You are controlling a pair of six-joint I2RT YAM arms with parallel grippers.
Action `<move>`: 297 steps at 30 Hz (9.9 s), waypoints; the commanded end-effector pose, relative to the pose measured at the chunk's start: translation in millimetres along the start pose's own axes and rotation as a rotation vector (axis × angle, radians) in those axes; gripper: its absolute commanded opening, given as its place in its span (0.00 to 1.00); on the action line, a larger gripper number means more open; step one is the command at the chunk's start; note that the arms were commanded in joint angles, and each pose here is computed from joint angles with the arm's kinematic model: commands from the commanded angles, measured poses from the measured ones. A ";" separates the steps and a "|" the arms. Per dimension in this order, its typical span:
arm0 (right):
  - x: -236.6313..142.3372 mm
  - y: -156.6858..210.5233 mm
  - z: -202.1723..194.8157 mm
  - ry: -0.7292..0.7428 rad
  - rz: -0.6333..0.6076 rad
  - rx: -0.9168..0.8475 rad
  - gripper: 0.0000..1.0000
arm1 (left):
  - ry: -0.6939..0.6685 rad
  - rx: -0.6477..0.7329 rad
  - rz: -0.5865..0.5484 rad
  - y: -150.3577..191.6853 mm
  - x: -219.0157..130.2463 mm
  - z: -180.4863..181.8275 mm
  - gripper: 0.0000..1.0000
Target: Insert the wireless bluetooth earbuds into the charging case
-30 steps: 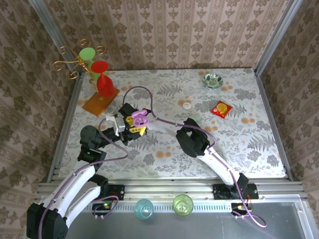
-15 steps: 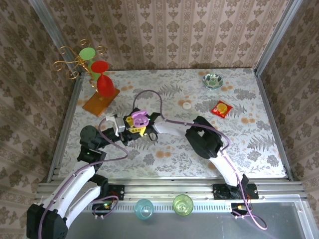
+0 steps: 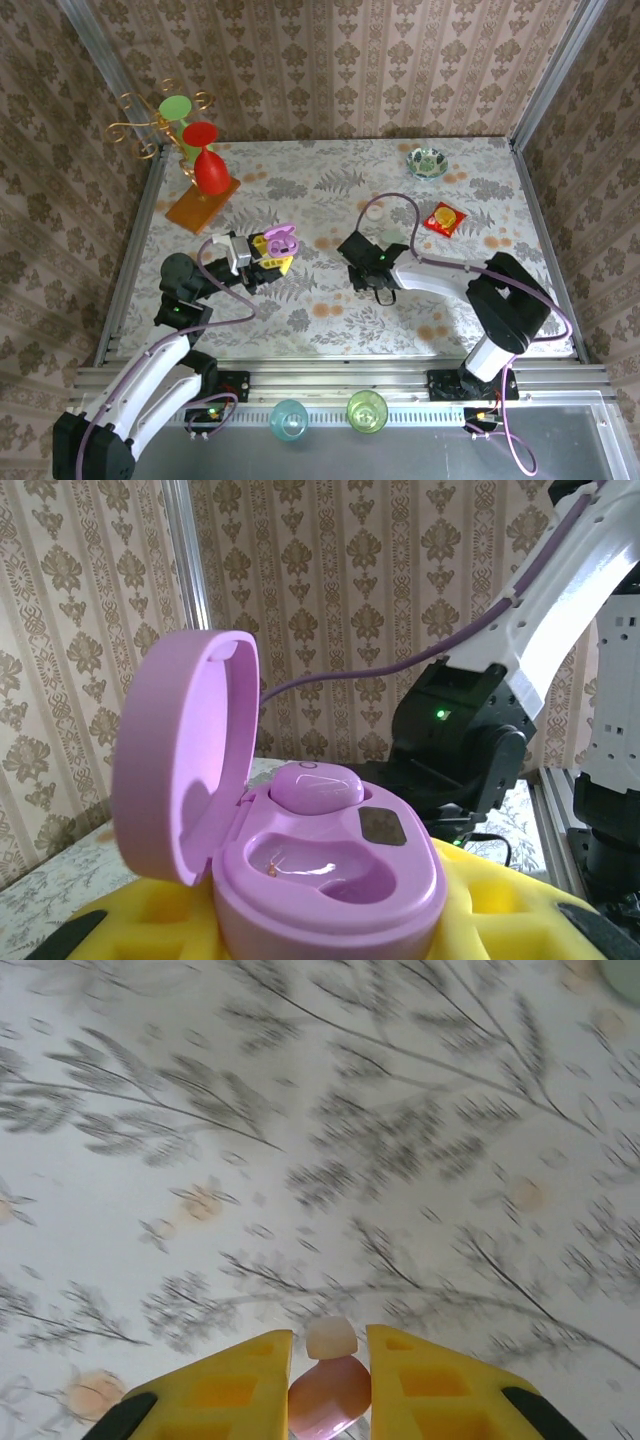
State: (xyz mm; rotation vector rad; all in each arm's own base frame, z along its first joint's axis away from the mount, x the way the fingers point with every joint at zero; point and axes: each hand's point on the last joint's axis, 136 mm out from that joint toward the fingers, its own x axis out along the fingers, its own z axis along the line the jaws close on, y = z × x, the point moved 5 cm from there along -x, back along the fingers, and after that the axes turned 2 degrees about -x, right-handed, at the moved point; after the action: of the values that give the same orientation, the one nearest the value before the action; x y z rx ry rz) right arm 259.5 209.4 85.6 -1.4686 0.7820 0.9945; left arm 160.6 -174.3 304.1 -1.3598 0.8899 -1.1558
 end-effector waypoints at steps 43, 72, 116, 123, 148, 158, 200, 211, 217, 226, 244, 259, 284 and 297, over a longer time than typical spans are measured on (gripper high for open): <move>-32.0 24.5 2.2 -0.111 0.069 -0.204 0.44 | -0.019 0.045 0.005 0.9 7.6 3.5 0.23; 4.8 19.4 26.4 0.180 0.239 -0.793 0.27 | -0.146 0.051 0.024 0.4 -7.3 16.3 0.23; 12.8 34.9 13.4 0.182 0.375 -1.073 0.25 | -0.142 0.053 0.022 1.9 -8.0 16.2 0.23; 16.4 31.4 13.0 0.215 0.385 -1.036 0.17 | -0.145 0.056 0.020 1.7 -8.3 16.6 0.23; -71.1 -0.8 12.5 -0.314 0.113 -0.346 0.15 | -0.242 0.055 -0.014 19.0 -4.5 37.4 0.23; -157.3 -38.5 39.6 -0.693 -0.071 -0.192 0.15 | -0.266 0.106 0.009 40.2 4.8 47.0 0.23; -196.4 -110.6 123.4 -0.827 -0.240 -0.186 0.15 | -0.184 0.133 0.042 66.8 31.2 39.8 0.22; -183.3 -106.3 127.7 -0.818 -0.183 -0.167 0.15 | -0.188 0.127 0.025 62.1 31.2 39.6 0.22; -183.8 -106.6 124.6 -0.797 -0.181 -0.150 0.22 | -0.192 0.127 0.026 62.4 31.2 40.1 0.22; -190.0 -106.8 119.2 -0.785 -0.191 -0.147 0.26 | -0.194 0.126 0.027 63.2 30.1 39.3 0.22; -208.4 -108.1 111.9 -0.817 -0.234 -0.150 0.34 | -0.204 0.129 0.028 63.5 29.8 40.6 0.22; -259.6 -110.0 77.1 -0.811 -0.445 -0.191 0.67 | -0.194 0.142 0.052 67.3 25.2 39.7 0.22; -183.8 -111.3 106.5 -1.074 -0.104 0.033 0.71 | -0.257 0.066 -0.099 34.3 25.5 47.0 0.22; -174.5 -125.7 105.9 -1.286 -0.075 0.208 0.54 | -0.182 0.050 -0.138 23.1 34.0 38.6 0.22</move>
State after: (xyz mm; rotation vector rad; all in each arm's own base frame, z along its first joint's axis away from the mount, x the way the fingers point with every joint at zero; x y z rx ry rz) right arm 277.4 318.5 291.4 -0.5179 -0.0797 1.4482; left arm 215.6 -195.8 262.4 -1.4849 0.6789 -1.0093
